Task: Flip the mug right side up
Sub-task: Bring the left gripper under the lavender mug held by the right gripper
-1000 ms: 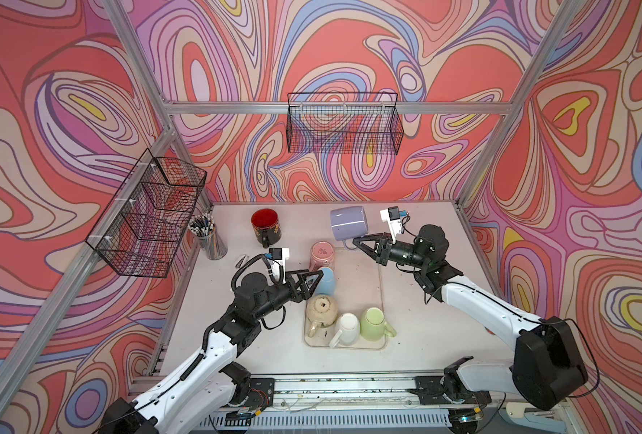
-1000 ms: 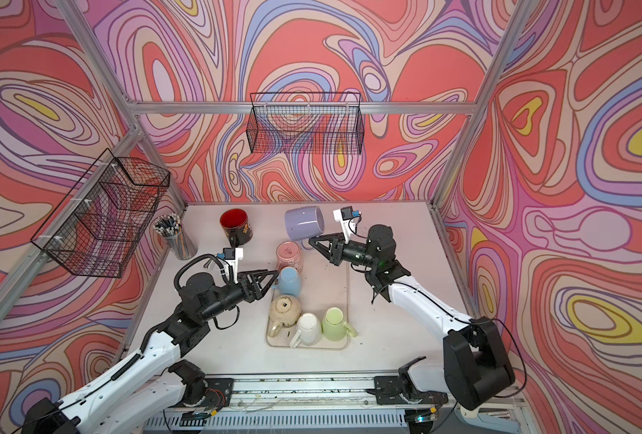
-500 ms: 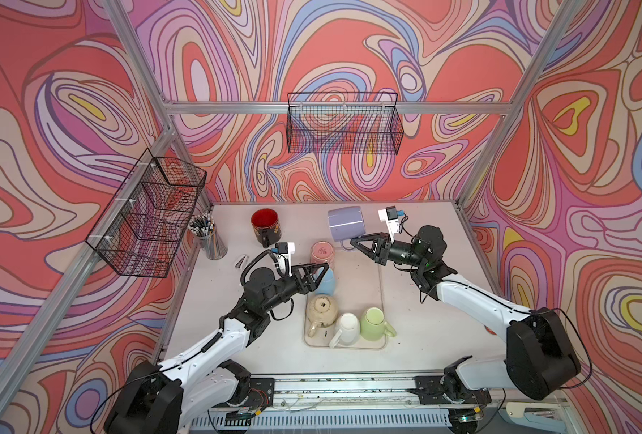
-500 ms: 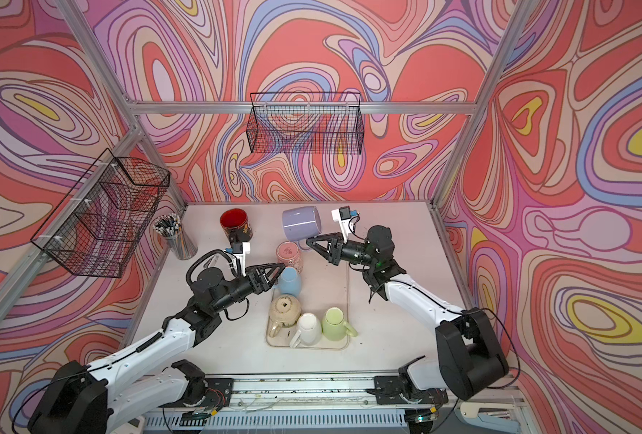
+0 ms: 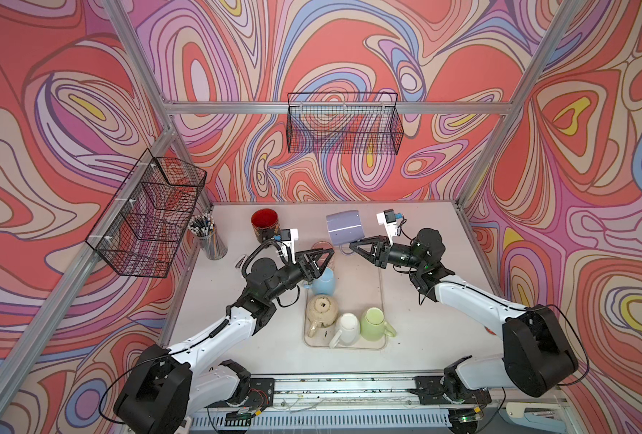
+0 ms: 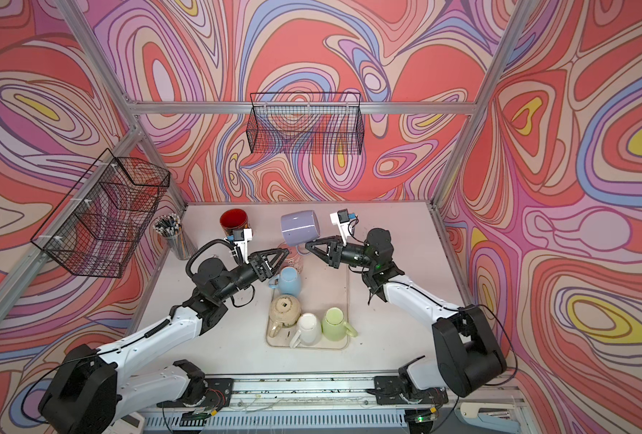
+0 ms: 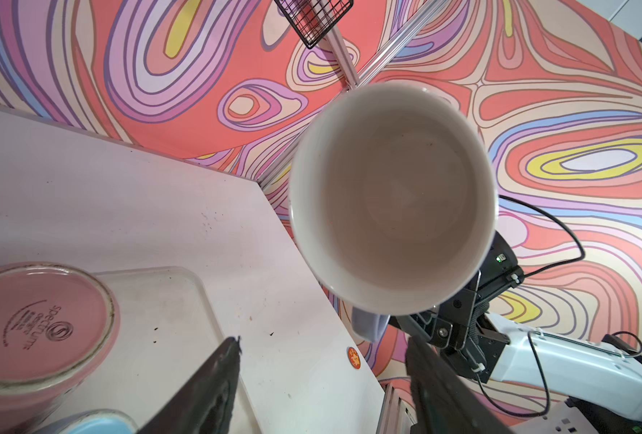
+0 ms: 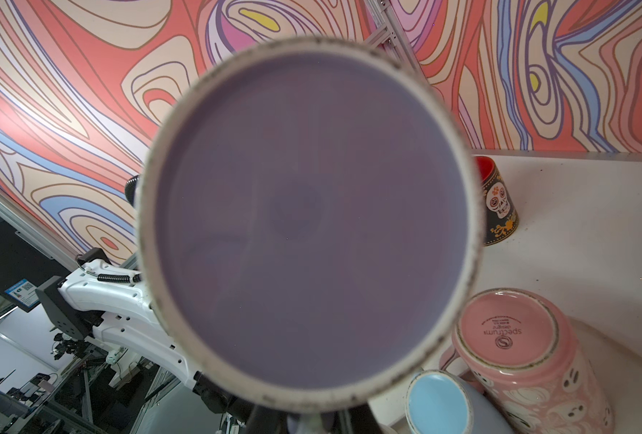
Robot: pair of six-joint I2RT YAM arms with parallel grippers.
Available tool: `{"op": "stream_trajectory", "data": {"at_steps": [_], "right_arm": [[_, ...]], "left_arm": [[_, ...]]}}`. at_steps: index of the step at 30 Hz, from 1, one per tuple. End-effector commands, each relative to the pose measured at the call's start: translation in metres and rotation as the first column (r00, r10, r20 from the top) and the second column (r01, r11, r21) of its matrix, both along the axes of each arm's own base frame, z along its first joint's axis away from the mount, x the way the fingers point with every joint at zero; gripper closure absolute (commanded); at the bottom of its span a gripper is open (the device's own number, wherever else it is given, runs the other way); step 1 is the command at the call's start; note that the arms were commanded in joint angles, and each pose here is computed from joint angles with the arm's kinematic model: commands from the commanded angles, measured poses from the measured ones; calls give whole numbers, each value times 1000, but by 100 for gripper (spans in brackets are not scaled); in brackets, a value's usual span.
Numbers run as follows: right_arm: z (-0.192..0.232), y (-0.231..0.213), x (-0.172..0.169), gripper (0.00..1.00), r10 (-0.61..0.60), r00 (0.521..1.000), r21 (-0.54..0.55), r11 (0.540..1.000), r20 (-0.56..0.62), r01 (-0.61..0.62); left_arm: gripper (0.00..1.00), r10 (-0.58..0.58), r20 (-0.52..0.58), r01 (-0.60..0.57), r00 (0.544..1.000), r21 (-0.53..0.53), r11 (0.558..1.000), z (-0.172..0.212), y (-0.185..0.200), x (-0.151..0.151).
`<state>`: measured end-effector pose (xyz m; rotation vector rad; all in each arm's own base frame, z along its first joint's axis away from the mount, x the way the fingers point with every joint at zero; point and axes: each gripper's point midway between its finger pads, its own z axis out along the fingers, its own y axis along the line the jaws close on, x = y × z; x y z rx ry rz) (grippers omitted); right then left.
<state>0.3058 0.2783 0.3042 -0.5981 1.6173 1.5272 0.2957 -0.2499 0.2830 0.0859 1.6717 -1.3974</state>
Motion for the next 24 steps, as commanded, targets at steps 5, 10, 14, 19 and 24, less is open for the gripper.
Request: {"op": "stream_trajectory", "data": {"at_steps": [5,10,14,19,24], "right_arm": [[16,0,-5,100,37,995,57,997,93,-43],[16,2,-10,100,81,993,71,994,90,-88],[14,4,-14,100,117,990,73,990,85,-123],[11,6,-13,100,125,989,73,989,75,-131],[9,10,-16,100,146,987,76,986,68,-151]], "left_arm": [[34,-46,46,48,998,-46,998,18,-13,0],[39,-62,54,65,997,-59,996,22,-18,2],[44,-70,62,74,996,-62,995,27,-20,3],[47,-84,62,88,995,-68,994,29,-24,4],[50,-93,68,98,993,-76,992,31,-27,4]]}}
